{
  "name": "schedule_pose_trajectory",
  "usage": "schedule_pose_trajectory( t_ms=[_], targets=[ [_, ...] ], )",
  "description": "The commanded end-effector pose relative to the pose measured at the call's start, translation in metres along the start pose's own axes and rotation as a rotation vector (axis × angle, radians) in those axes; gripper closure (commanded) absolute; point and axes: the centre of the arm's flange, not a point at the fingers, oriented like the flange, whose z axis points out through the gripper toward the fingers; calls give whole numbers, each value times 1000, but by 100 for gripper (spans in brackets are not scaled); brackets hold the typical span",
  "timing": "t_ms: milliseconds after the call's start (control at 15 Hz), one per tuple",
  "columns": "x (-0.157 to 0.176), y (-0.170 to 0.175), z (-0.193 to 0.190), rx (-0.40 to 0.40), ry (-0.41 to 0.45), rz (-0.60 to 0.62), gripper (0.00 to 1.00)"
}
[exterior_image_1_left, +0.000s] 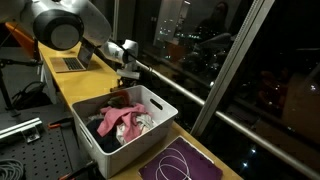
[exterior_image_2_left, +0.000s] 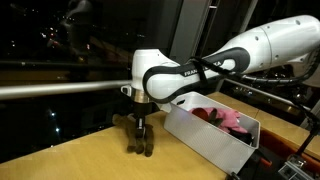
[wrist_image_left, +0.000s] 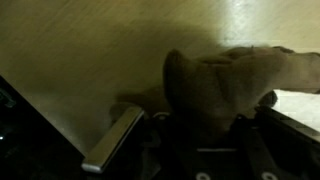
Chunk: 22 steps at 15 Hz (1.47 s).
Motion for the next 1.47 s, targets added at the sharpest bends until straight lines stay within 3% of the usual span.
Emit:
schedule_pose_trajectory(
  t_ms=[0,267,600,1000,1400],
  targets=[
    [-34,-50,-63,-22,43,-1,97],
    [-58,-52,-124,-91,67,66,97],
    [-128,-25,-176,-140,50,259,97],
    [-256,18,-201,-168,-32,487,97],
    [-408,39,-190,-131,-96,598,97]
  ],
)
